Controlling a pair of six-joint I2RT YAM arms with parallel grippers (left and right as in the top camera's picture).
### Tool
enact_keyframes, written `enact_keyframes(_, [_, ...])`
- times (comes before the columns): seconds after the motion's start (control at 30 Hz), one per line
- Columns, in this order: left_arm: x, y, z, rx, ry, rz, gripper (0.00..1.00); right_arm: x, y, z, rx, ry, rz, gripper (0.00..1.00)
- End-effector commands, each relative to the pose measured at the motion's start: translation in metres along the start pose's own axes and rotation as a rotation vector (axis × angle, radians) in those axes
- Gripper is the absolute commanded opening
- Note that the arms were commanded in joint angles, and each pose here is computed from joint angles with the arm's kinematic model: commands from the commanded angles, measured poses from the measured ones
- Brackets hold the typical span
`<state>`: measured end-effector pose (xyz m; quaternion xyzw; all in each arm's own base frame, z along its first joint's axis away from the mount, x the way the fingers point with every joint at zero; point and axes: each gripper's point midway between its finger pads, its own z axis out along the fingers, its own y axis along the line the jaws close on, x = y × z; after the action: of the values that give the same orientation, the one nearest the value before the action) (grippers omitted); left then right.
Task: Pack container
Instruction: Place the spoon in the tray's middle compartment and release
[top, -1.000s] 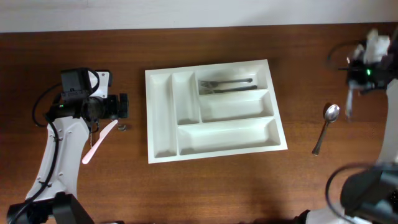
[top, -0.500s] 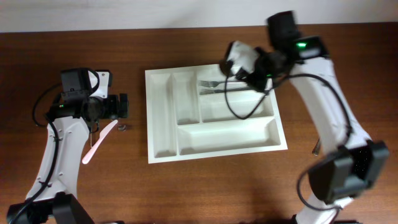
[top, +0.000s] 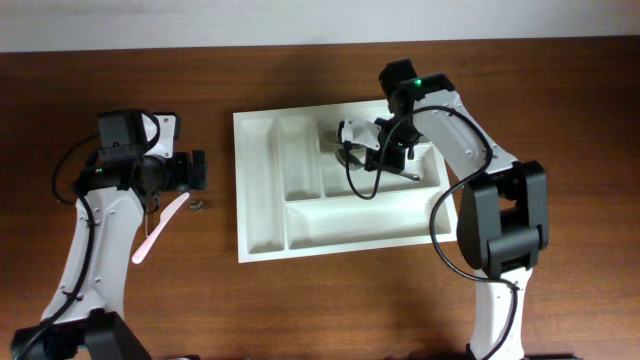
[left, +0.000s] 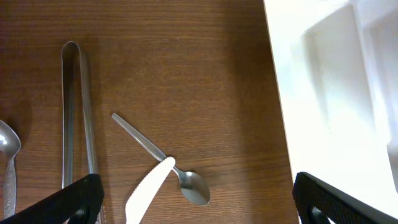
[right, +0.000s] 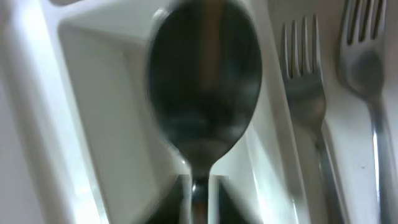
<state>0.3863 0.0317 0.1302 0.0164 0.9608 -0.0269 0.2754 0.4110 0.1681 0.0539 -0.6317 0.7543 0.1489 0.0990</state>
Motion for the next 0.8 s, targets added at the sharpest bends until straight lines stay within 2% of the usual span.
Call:
enact_keyframes(0.0, [-0.007, 0.000, -0.001, 0.011, -0.015, 0.016, 0.99, -0.004, 0.000, -0.008, 0.018, -0.006, 0.003, 0.38])
enact_keyframes(0.07, [-0.007, 0.000, -0.001, 0.011, -0.015, 0.016, 0.99, -0.008, -0.001, -0.018, 0.035, -0.016, 0.074, 0.40])
enact_keyframes(0.1, [-0.007, 0.000, -0.001, 0.011, -0.015, 0.016, 0.99, -0.010, -0.001, -0.025, 0.045, -0.024, 0.119, 0.51])
enact_keyframes(0.23, [-0.007, 0.000, -0.001, 0.011, -0.015, 0.016, 0.99, -0.008, 0.000, -0.067, 0.087, -0.039, 0.260, 0.21])
enact_keyframes(0.3, [-0.007, 0.000, -0.001, 0.011, -0.015, 0.016, 0.99, 0.002, -0.004, -0.092, 0.131, -0.041, 0.376, 0.17])
enact_keyframes(0.4, [-0.007, 0.000, -0.001, 0.011, -0.015, 0.016, 0.99, 0.029, -0.016, -0.142, 0.229, -0.093, 0.631, 0.21])
enact_keyframes(0.43, [-0.007, 0.000, -0.001, 0.011, -0.015, 0.016, 0.99, 0.040, -0.021, -0.158, 0.259, -0.123, 0.723, 0.25])
enact_keyframes(0.5, [-0.007, 0.000, -0.001, 0.011, -0.015, 0.016, 0.99, 0.064, -0.026, -0.183, 0.302, -0.173, 0.891, 0.44])
enact_keyframes(0.53, [-0.007, 0.000, -0.001, 0.011, -0.015, 0.016, 0.99, 0.076, -0.028, -0.191, 0.318, -0.188, 0.952, 0.47])
enact_keyframes(0.6, [-0.007, 0.000, -0.001, 0.011, -0.015, 0.016, 0.99, 0.107, -0.031, -0.205, 0.343, -0.203, 1.063, 0.45])
enact_keyframes(0.67, [-0.007, 0.000, -0.001, 0.011, -0.015, 0.016, 0.99, 0.139, -0.032, -0.212, 0.350, -0.213, 1.212, 0.38])
enact_keyframes(0.77, [-0.007, 0.000, -0.001, 0.011, -0.015, 0.016, 0.99, 0.188, -0.028, -0.215, 0.339, -0.220, 1.483, 0.38])
